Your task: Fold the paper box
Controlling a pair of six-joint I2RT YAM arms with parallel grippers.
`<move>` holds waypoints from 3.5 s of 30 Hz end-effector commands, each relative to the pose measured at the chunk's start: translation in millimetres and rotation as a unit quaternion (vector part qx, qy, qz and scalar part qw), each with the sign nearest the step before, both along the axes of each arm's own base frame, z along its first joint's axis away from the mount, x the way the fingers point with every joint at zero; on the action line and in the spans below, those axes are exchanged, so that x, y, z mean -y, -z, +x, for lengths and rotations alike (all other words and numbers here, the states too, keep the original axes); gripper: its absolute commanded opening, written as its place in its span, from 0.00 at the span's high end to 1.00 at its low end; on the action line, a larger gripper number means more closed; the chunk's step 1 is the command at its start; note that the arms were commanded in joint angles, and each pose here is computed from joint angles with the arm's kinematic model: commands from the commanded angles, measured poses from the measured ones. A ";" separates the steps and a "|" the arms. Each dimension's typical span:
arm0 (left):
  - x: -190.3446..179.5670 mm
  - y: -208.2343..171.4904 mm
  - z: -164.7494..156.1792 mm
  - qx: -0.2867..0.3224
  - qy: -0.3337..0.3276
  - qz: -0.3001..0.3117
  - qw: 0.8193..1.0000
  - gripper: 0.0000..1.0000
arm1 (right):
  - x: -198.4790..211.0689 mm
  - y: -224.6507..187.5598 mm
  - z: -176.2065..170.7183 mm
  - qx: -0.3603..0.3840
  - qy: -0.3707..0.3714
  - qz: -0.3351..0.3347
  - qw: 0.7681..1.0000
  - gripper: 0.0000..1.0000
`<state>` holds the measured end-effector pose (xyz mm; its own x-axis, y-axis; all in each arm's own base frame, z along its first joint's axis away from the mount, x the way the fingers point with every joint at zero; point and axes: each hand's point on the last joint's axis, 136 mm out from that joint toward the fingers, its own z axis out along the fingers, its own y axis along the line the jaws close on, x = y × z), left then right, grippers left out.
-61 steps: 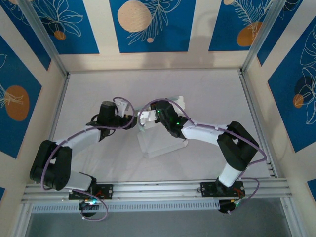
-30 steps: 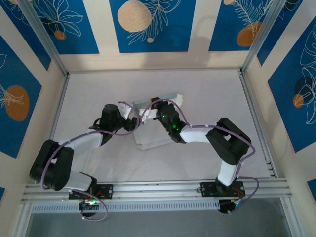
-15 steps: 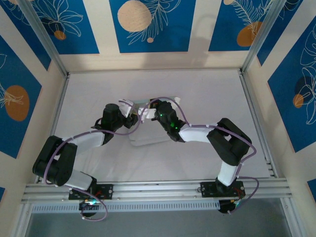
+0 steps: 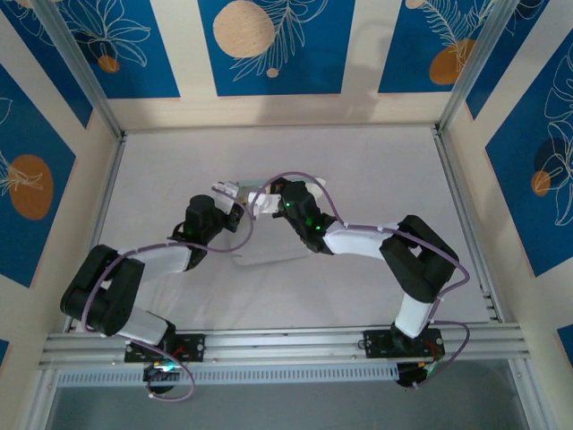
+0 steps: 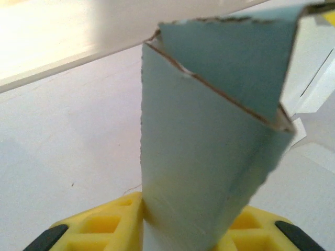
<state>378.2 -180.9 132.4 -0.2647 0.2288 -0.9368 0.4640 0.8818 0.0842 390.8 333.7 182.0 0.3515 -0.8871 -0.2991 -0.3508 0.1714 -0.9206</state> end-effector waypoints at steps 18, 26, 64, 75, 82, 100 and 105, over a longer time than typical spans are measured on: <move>14.5 -24.4 2.0 0.081 0.008 -0.018 0.996 0.79 | 22.6 -133.7 -133.6 -0.401 -0.203 0.300 0.842 0.45; 20.1 -15.9 0.6 0.073 0.025 -0.014 0.997 0.80 | 42.1 -125.7 -30.3 -0.472 0.034 0.389 0.790 0.55; 29.6 -28.1 -13.1 0.110 0.056 -0.017 0.992 0.83 | 34.4 15.8 15.9 -0.346 0.088 0.061 0.932 0.66; 28.3 -29.9 -10.9 0.112 0.051 -0.016 0.992 0.86 | 50.1 25.9 -4.4 -0.376 0.099 0.049 0.920 0.62; 29.4 -32.7 -12.0 0.115 0.054 -0.020 0.992 0.86 | 52.9 28.5 1.2 -0.372 0.104 0.050 0.921 0.91; 14.3 -102.7 -28.9 0.080 0.098 -0.049 0.991 0.35 | 62.9 -17.8 -6.7 -0.322 0.101 -0.027 0.941 1.00; -13.9 -110.3 -23.6 0.092 0.022 -0.057 0.994 0.36 | 59.0 -17.0 1.4 -0.249 0.114 -0.058 0.960 1.00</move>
<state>355.0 -181.3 240.2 -0.0549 0.1499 -0.9872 0.5398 0.8362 0.0969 387.9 275.9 183.3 -0.0551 -0.9474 -0.3154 -0.7914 0.2340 -0.5648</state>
